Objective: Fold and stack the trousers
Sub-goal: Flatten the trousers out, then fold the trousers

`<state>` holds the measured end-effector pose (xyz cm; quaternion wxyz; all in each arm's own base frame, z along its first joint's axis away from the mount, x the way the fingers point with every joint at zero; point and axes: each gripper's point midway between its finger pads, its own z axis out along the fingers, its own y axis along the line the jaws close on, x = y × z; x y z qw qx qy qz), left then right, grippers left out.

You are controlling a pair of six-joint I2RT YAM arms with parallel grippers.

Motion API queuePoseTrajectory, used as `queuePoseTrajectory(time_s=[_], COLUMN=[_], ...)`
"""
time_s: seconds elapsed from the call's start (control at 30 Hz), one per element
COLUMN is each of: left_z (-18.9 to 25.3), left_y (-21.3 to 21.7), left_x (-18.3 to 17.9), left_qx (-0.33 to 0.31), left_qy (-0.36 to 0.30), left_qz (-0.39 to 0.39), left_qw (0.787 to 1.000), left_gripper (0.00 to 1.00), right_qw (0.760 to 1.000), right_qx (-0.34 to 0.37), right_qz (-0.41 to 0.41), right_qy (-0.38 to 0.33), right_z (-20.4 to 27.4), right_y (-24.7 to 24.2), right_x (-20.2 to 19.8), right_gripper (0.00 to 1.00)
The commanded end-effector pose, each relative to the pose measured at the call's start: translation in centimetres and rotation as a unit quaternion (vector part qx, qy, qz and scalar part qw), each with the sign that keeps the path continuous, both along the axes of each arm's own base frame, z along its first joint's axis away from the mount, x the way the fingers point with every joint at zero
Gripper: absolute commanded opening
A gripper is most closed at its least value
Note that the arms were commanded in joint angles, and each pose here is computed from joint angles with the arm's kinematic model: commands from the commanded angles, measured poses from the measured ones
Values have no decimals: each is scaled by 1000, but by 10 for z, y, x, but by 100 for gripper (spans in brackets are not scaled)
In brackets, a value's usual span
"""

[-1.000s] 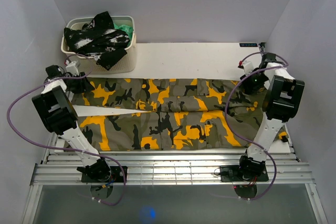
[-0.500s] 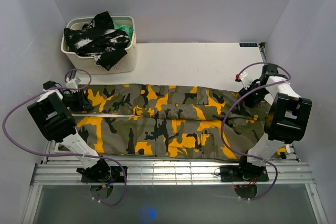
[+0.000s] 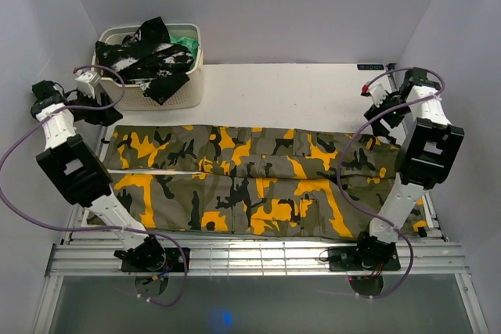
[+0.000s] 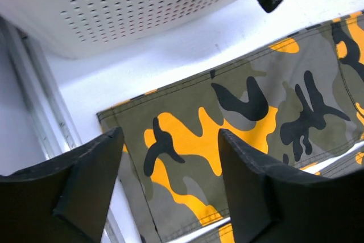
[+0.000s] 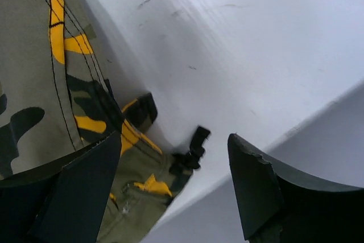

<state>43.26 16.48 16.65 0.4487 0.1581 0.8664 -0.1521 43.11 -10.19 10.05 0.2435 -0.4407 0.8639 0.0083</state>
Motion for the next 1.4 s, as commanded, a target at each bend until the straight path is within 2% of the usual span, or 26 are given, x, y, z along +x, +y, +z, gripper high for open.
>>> queuePoseTrajectory(time_s=[0.0,0.1,0.23,0.37,0.43,0.53,0.67,0.73,0.97,1.03,1.1,1.23,1.37], left_z=[2,2,-5,-17,-28,-44,-65,-77,-125,-138,-148,-149,-134], left_y=[-17,-23,-17,-3,1,11,21,24,29,25,21,12,3], left_x=[4,3,9,18,22,30,39,41,45,38,21,-20,-62], left_qx=[-28,-18,28,57,76,116,142,162,165,156,148,125,115], left_qy=[-48,-82,-112,-112,-114,-124,-119,-116,-70,-48,-17,18,36], left_qz=[-68,-86,-108,-117,-140,-168,-191,-205,-202,-205,-210,-229,-239], left_qw=[996,993,987,985,981,971,964,958,963,965,966,965,963], left_gripper=[79,84,85,84,82,81,79,79,75,64,48,35,27], right_qw=[996,993,988,979,976,976,976,979,984,986,987,987,986], right_qx=[34,50,55,74,79,48,10,4,-1,-3,-8,-23,-24], right_qz=[55,79,107,134,156,182,198,189,175,168,163,161,164], right_qy=[62,74,99,132,129,113,90,80,37,20,12,-4,-10], right_z=[-23,-39,-65,-73,-67,-63,-62,-57,-37,-30,-26,-21,-19], right_y=[8,9,10,19,27,32,30,26,23,21,19,15,15], right_x=[-17,-15,-19,-37,-43,-54,-56,-47,-18,-8,-3,5,6], right_gripper=[81,80,76,54,48,35,8,8,8,8,8,8,8])
